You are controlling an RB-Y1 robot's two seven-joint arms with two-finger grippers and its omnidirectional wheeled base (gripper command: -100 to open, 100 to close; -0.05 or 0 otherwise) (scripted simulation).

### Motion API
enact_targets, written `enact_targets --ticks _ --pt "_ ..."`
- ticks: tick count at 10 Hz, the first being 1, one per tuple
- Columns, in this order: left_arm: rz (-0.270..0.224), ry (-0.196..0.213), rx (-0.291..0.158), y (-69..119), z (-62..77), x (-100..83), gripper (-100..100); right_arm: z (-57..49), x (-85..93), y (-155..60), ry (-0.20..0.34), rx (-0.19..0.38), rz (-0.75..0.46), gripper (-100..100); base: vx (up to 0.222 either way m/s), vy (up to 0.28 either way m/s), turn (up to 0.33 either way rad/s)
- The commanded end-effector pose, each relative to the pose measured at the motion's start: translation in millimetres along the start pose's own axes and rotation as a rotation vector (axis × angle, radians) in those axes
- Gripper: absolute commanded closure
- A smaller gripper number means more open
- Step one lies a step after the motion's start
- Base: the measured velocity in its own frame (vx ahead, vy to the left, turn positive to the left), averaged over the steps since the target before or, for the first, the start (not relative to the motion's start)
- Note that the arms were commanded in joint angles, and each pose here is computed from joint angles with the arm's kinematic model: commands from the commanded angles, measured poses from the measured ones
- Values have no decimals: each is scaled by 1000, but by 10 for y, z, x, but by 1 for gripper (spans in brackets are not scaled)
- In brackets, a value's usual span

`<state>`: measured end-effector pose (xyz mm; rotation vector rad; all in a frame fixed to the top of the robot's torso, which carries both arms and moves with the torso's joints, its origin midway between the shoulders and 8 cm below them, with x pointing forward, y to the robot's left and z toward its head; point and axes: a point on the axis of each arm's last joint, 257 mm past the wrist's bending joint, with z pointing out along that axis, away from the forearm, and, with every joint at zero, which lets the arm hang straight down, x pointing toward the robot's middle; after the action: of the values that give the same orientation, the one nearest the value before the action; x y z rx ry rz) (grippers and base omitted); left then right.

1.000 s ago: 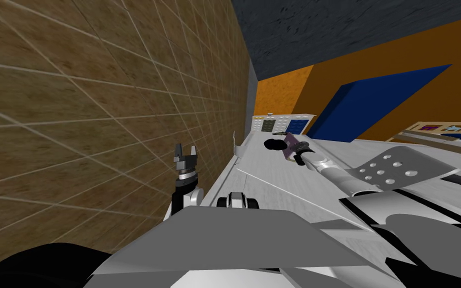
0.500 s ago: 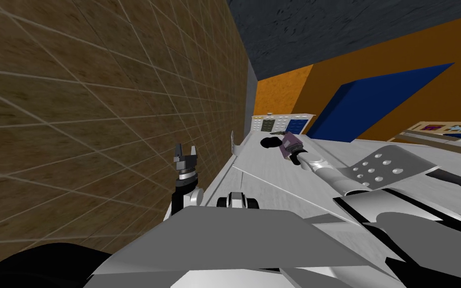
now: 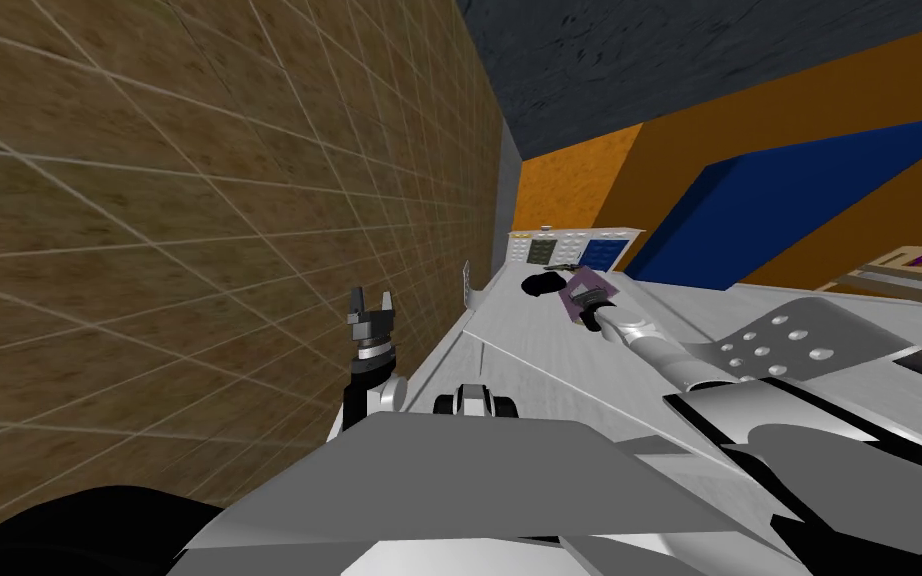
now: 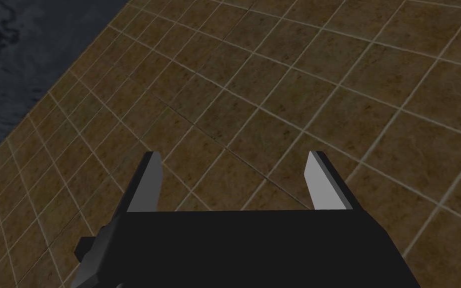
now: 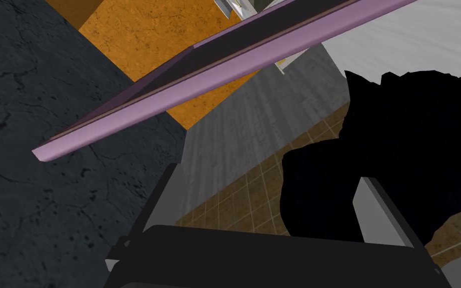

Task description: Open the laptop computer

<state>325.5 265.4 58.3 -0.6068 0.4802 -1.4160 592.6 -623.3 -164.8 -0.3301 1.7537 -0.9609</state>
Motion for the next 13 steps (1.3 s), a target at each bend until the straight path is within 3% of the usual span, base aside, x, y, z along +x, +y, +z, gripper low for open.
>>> enact_targets --ticks 1,2,5,6,10,12,13 --pt "0 0 0 0 0 0 0 15 36 -37 12 11 3 -100 -16 -34 24" --pt "0 0 0 0 0 0 0 1 -12 14 -3 -2 -1 100 22 31 -231" --pt "0 0 0 0 -1 0 0 -8 -39 49 -13 -11 -4 100 20 57 -120" --pt "0 0 0 0 0 0 0 -4 -206 31 -50 -17 -43 -100 -58 -71 1" --pt "0 0 0 0 0 -1 0 -5 -360 16 -83 -22 -80 -100 -64 -120 -3" --pt "0 0 0 0 0 0 0 -15 -577 2 -131 -29 -134 -100 -73 -96 -5" --pt "0 0 0 0 0 0 0 -14 -569 4 -127 -32 -114 -100 -76 -106 3"
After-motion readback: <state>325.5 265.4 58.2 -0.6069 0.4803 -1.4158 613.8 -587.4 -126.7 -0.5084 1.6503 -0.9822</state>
